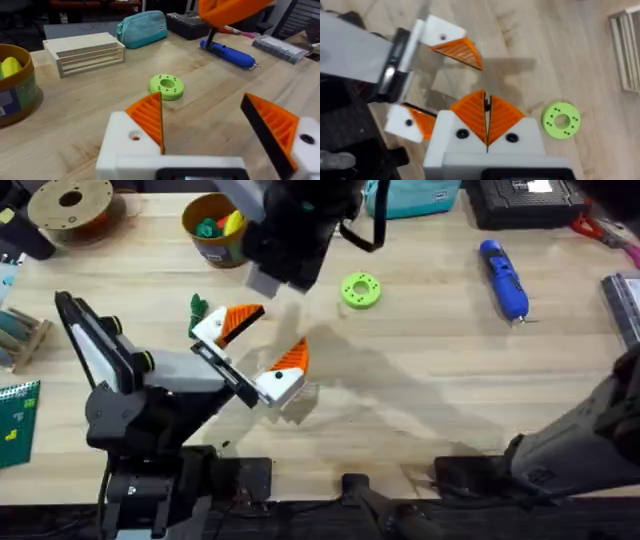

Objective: Pick up the gripper from the table and insert it into the empty holder that is missing its gripper. Then pick up a screw, insert it into the mounting hole, and use the screwdriver to tighten it. Finally, clean up the table by picking up the vegetable and placing it into the bucket.

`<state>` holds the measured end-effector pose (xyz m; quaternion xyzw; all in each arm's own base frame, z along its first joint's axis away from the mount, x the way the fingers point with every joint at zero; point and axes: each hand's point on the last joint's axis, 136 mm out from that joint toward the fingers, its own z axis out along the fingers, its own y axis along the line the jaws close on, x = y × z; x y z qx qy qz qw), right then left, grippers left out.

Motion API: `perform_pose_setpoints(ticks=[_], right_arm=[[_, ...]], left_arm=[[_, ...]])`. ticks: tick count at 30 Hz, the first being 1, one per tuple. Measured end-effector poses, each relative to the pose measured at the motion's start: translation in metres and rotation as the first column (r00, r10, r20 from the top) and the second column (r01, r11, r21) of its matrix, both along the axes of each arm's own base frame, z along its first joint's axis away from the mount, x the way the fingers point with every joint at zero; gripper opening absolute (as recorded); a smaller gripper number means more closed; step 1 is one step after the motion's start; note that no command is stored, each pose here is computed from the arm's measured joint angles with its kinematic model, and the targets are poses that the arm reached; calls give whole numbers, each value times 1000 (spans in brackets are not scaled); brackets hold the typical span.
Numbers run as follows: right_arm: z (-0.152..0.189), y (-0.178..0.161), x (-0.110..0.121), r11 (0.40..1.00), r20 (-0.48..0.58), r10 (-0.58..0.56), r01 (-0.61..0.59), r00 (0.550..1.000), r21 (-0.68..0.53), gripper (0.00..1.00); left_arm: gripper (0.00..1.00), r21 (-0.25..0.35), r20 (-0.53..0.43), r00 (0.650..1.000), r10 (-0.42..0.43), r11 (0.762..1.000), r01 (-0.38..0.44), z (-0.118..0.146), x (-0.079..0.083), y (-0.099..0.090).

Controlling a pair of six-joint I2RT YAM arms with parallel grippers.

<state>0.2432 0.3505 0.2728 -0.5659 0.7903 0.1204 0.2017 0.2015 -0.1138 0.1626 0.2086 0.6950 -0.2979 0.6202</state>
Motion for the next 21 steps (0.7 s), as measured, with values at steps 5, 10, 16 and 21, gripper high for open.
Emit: perform_pose_setpoints(ticks=[5,10,16,21], right_arm=[[7,10,-11,1000,-17,11,-11,1000,-3,6],[-2,26,-17,999,-44,29,-31,999,-33,6],[-11,43,-20,997,-62,52,-55,997,-57,6],[-12,62,-12,998,-37,60,-61,997,-21,6]], left_arm=[[973,0,0,1000,0,1000,0,0,0,0],[973,0,0,1000,0,1000,0,0,0,0],[972,0,0,1000,0,1000,0,0,0,0],[972,0,0,1000,0,1000,0,0,0,0]])
